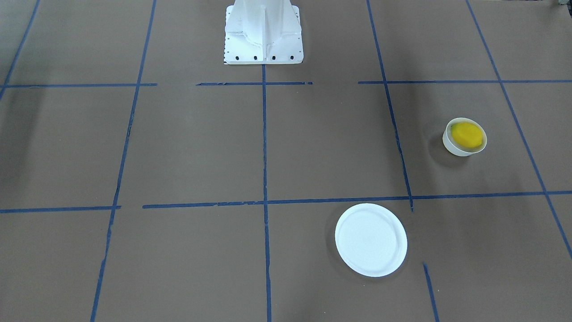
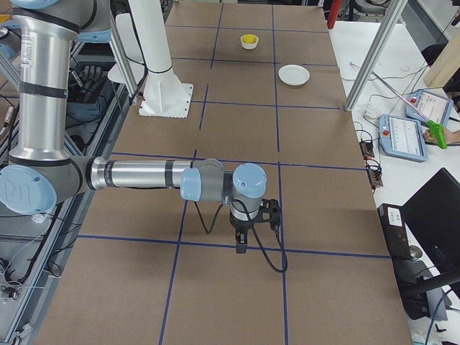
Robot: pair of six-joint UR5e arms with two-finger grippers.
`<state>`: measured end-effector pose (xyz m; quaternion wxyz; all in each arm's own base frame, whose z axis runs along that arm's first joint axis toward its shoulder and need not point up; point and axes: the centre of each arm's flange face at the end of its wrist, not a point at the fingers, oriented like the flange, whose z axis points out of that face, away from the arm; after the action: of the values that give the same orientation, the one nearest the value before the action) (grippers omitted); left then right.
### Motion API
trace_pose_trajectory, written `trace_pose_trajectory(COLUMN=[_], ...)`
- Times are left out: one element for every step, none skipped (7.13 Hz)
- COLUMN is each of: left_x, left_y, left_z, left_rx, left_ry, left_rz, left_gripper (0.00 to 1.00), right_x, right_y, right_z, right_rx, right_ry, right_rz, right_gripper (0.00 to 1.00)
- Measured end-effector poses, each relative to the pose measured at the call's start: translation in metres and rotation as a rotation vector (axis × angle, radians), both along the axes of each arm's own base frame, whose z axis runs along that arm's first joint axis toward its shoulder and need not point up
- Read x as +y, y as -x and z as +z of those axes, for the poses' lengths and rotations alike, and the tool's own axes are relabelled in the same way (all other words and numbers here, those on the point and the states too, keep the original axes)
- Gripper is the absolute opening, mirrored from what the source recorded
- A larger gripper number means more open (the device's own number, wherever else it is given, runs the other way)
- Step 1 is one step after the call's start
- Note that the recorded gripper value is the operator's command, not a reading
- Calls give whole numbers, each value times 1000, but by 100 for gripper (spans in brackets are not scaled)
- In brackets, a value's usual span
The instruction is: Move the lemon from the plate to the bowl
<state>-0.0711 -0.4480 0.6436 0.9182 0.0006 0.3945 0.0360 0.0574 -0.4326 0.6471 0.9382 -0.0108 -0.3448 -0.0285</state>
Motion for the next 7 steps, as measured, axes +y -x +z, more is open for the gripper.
trace_pose_trajectory(left_x=[0,0,1,1,0,0,1], left_y=[1,3,4,5,5,5,5], left_z=[0,0,0,0,-1,-1,-1], left_rx=[0,0,0,-1,-1,-1,-1], left_ry=[-2,-3,-3,-4,-6,-7,-6], left_rz=[-3,-7,-9,-10,-10,-11,-12], left_gripper=[100,100,100,100,100,100,100], right_x=[0,0,0,0,0,0,0], right_y=[0,0,0,0,0,0,0], right_z=[0,0,0,0,0,0,0], right_rx=[0,0,0,0,0,0,0], right_ry=[0,0,0,0,0,0,0], right_rz=[0,0,0,0,0,0,0], right_gripper=[100,100,100,100,100,100,100])
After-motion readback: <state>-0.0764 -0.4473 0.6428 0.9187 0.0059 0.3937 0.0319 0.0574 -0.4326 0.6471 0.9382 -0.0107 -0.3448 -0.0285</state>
